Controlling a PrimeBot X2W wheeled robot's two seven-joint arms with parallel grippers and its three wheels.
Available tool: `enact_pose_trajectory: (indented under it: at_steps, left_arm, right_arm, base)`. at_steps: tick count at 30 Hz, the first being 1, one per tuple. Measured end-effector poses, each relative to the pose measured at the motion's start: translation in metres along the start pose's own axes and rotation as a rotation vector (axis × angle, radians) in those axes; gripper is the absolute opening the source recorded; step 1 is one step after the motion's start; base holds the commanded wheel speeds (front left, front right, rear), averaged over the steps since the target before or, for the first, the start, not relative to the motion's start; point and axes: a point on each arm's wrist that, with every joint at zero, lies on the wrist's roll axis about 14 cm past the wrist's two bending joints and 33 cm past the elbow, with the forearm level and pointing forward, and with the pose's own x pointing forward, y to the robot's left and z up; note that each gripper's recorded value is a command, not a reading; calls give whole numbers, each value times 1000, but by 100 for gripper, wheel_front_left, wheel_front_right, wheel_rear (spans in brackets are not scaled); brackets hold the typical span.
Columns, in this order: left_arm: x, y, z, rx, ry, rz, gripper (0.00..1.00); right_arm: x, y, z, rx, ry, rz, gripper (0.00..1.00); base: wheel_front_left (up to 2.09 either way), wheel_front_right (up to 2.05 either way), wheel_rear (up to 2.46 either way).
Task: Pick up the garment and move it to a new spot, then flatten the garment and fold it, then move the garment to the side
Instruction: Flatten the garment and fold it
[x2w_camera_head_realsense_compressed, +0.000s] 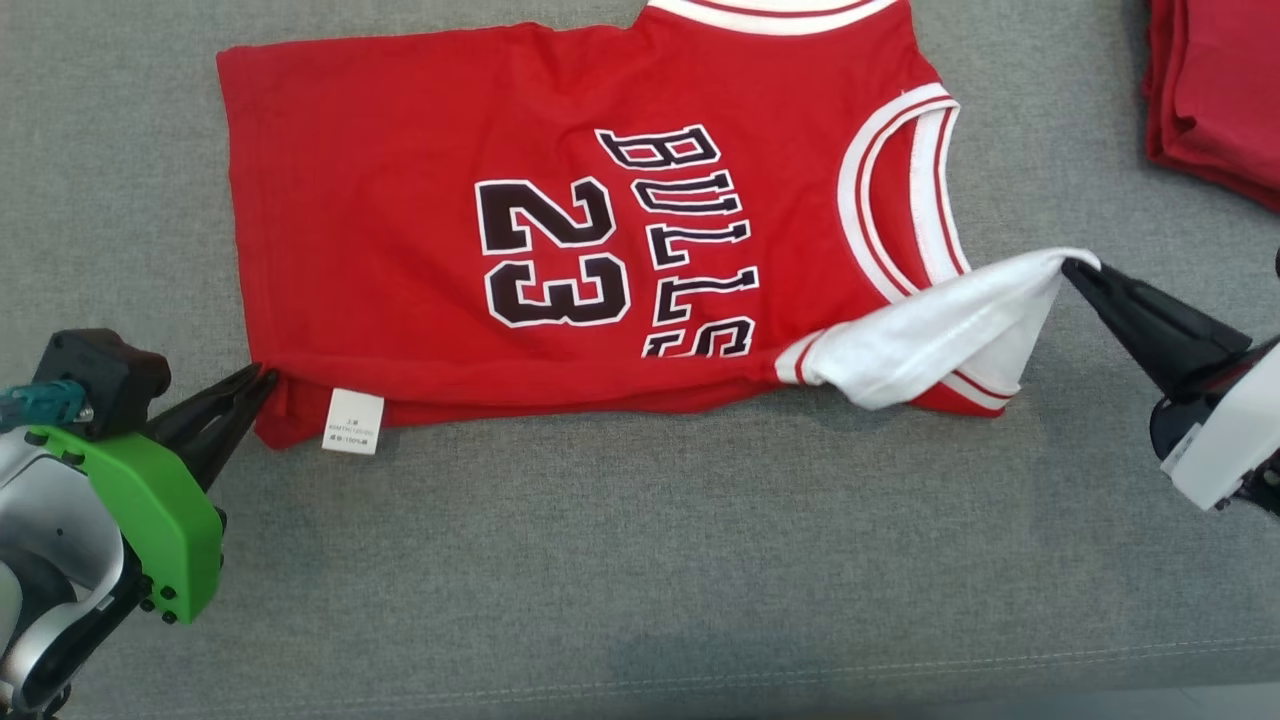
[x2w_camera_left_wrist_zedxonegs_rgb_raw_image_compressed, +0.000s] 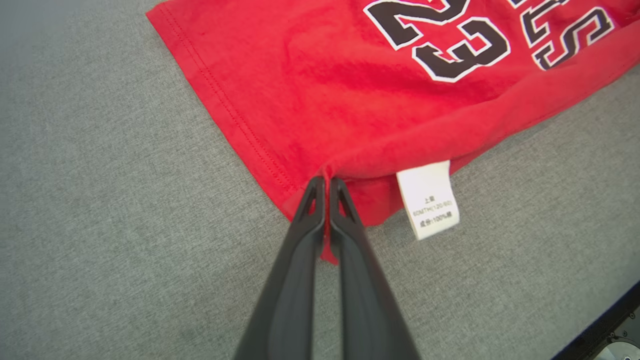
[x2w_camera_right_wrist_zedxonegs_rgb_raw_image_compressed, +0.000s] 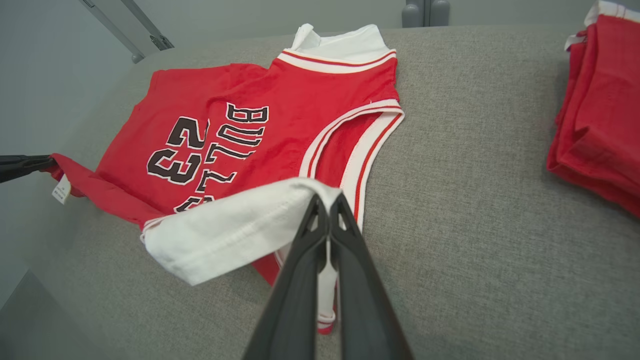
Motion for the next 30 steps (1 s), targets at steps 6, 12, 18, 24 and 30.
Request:
enact_pose_trajectory:
  at_steps: [6,12,18,24,30]
  left_arm:
    - [6,9,1,-31,47,-9,0]
    - [6,15,19,-47,28,-11,0]
    - [10,26,15,-84,67,4,0]
    - [21,30,10,-129,85,5,0]
    - [33,22,7,-171,82,-18,45]
  right_arm:
    - [23,-19,6,-30,34,-28,0]
    - [40,-22,-6,-28,99,-25,0]
    - [63,-16,1,-37,94,9,0]
    - [82,-20,6,-76,96,5,0]
    - [91,-22,-1,-87,114,3,73]
  base:
    - [0,0,0]
    - [0,0,0]
    - [0,0,0]
    - [0,0,0]
    - [0,0,0]
